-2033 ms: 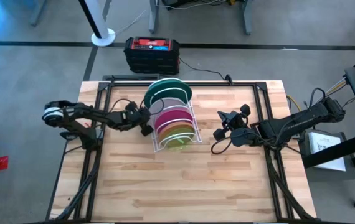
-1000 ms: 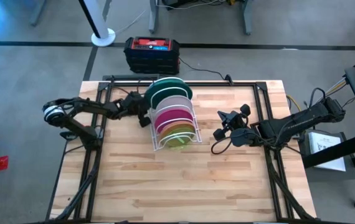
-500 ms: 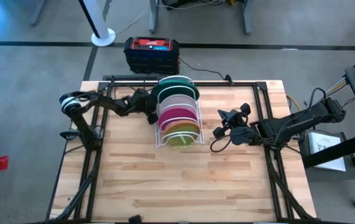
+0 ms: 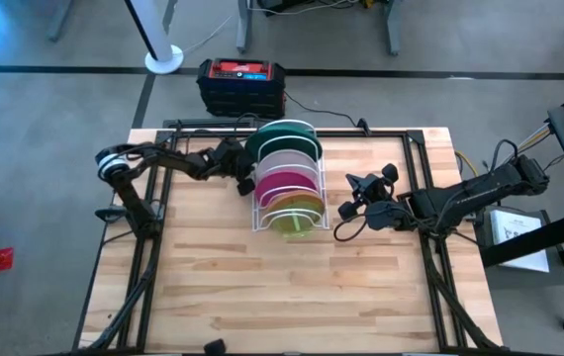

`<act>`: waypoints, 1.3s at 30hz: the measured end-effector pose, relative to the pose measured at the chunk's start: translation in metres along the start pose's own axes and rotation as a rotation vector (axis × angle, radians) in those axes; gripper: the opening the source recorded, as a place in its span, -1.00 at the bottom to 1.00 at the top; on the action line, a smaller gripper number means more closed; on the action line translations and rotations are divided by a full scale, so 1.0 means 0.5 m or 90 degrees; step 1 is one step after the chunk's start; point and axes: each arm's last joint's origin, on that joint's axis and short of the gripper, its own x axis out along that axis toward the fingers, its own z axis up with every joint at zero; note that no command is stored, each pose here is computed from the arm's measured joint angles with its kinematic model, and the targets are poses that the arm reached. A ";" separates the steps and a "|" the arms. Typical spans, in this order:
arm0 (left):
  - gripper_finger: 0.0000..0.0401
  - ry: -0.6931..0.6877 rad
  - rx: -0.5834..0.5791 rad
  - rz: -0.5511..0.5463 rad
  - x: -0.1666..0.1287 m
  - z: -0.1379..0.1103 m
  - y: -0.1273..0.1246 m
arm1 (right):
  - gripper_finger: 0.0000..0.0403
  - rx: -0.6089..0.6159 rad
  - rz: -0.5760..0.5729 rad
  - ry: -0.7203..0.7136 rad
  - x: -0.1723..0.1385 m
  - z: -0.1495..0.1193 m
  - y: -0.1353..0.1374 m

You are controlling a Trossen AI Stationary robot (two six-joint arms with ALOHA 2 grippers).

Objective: Sort dishes
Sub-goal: Adjust the dish rack, then put the light green plate in the dish rack

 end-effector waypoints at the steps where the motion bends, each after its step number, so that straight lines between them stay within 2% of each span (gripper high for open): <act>1: -1.00 0.009 0.000 -0.002 -0.001 -0.001 0.000 | -1.00 0.000 0.000 0.000 0.000 0.000 0.000; 5: -1.00 0.039 -0.004 -0.009 -0.015 -0.008 -0.003 | -1.00 0.000 0.000 0.000 0.000 0.000 0.000; 10: -1.00 0.050 -0.010 -0.010 -0.063 -0.019 -0.008 | -1.00 0.000 0.000 0.000 0.000 0.000 0.000; 13: -1.00 0.002 -0.009 0.021 -0.098 -0.007 -0.004 | -1.00 0.004 -0.001 0.000 0.001 0.000 0.000; 19: -1.00 -0.030 -0.006 0.067 -0.141 -0.011 -0.003 | -1.00 0.007 -0.004 0.001 0.003 0.001 -0.002; 26: -1.00 0.014 -0.026 0.067 -0.181 -0.025 -0.008 | -1.00 0.012 0.018 0.012 0.002 -0.001 0.000; 29: -1.00 0.029 -0.045 0.044 -0.202 -0.030 -0.018 | -1.00 0.013 0.072 0.044 0.003 -0.012 0.005; 32: -1.00 0.030 -0.061 -0.021 -0.226 -0.031 -0.041 | -1.00 0.036 0.151 0.107 0.003 -0.048 0.013; 36: -1.00 0.000 -0.058 -0.086 -0.261 -0.023 -0.094 | -1.00 0.131 0.288 0.206 -0.001 -0.107 0.030; 39: -1.00 -0.032 -0.036 -0.098 -0.287 -0.017 -0.144 | -0.99 0.230 0.379 0.212 -0.003 -0.133 0.045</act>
